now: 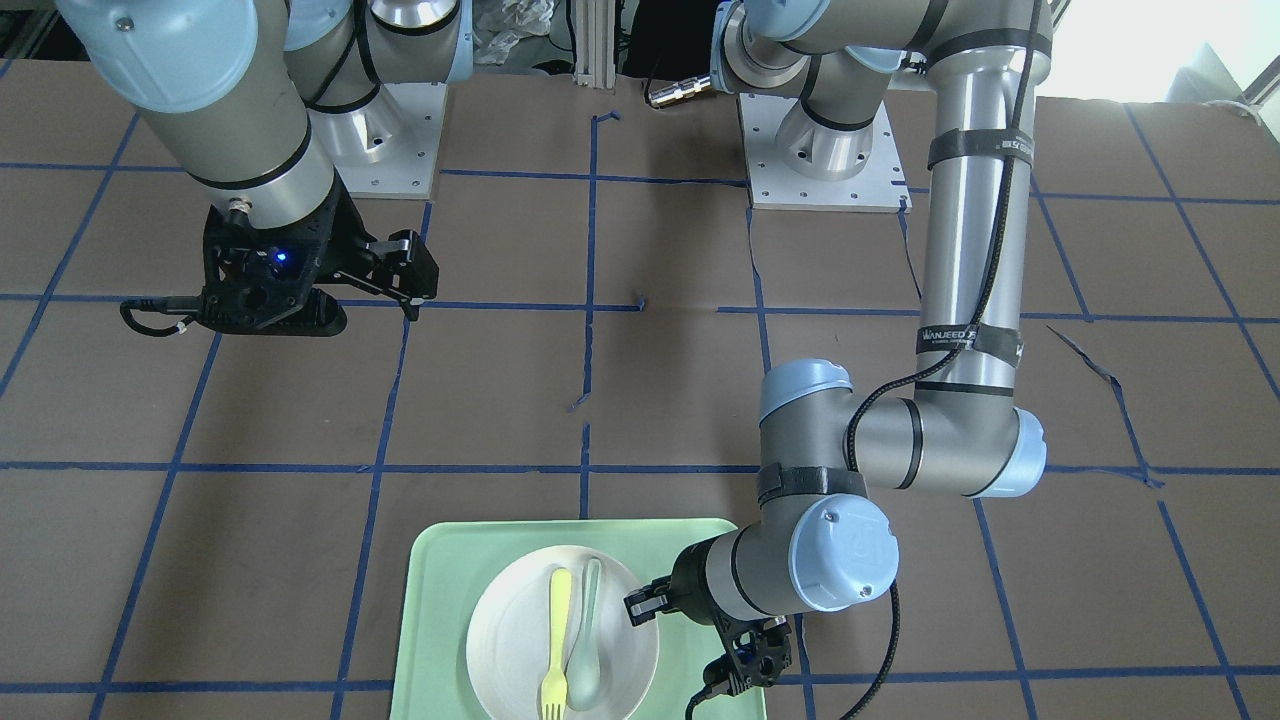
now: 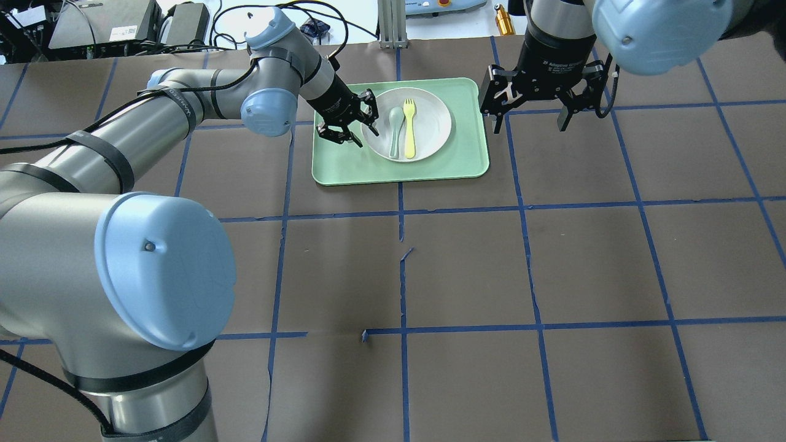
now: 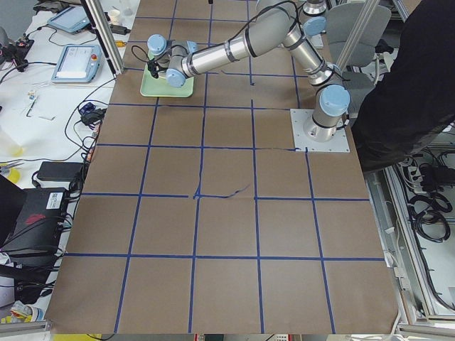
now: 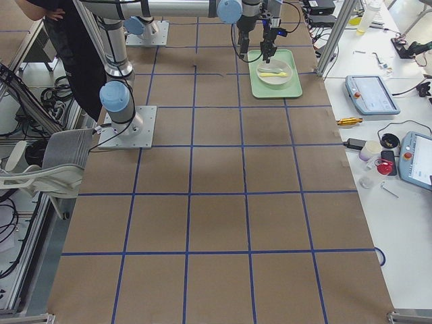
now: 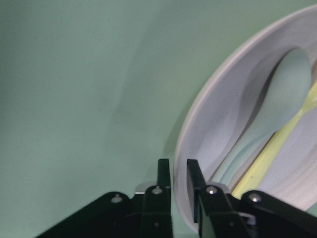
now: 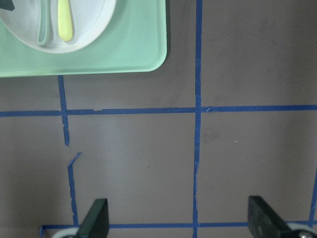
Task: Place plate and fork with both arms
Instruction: 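Release the plate and raise the left gripper while the right gripper moves over the plate, then lower the right gripper and grasp the yellow fork handle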
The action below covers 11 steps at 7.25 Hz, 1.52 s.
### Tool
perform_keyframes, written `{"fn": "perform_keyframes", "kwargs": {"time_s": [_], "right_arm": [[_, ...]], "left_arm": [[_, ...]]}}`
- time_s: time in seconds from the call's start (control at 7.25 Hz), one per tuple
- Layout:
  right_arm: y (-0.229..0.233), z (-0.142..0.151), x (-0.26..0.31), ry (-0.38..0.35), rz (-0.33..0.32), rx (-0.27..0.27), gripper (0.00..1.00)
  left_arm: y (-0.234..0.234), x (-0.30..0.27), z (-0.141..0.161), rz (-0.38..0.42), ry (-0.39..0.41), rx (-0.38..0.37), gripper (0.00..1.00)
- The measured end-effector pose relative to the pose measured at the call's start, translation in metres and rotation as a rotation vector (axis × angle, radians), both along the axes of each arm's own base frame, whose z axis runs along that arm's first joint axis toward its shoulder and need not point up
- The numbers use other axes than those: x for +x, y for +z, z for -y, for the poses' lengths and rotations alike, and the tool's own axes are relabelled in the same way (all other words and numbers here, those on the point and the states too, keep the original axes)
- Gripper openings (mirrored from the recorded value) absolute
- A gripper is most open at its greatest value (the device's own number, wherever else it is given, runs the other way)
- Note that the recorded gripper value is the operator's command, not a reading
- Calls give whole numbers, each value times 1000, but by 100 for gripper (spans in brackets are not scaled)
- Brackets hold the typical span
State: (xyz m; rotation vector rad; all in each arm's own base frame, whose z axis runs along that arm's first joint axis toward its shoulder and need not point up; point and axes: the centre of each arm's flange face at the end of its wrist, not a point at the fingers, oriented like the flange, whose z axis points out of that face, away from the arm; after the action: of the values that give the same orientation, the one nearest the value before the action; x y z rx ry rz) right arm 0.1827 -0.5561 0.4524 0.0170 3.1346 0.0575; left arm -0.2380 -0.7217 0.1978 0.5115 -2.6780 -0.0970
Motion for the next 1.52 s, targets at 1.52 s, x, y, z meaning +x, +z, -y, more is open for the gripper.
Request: {"fn": "perform_keyframes", "kwargs": {"time_s": [1.52], "right_arm": [[-195, 152, 104, -44, 103, -184, 64]], "left_arm": [[145, 208, -97, 398, -450, 58, 100]]}}
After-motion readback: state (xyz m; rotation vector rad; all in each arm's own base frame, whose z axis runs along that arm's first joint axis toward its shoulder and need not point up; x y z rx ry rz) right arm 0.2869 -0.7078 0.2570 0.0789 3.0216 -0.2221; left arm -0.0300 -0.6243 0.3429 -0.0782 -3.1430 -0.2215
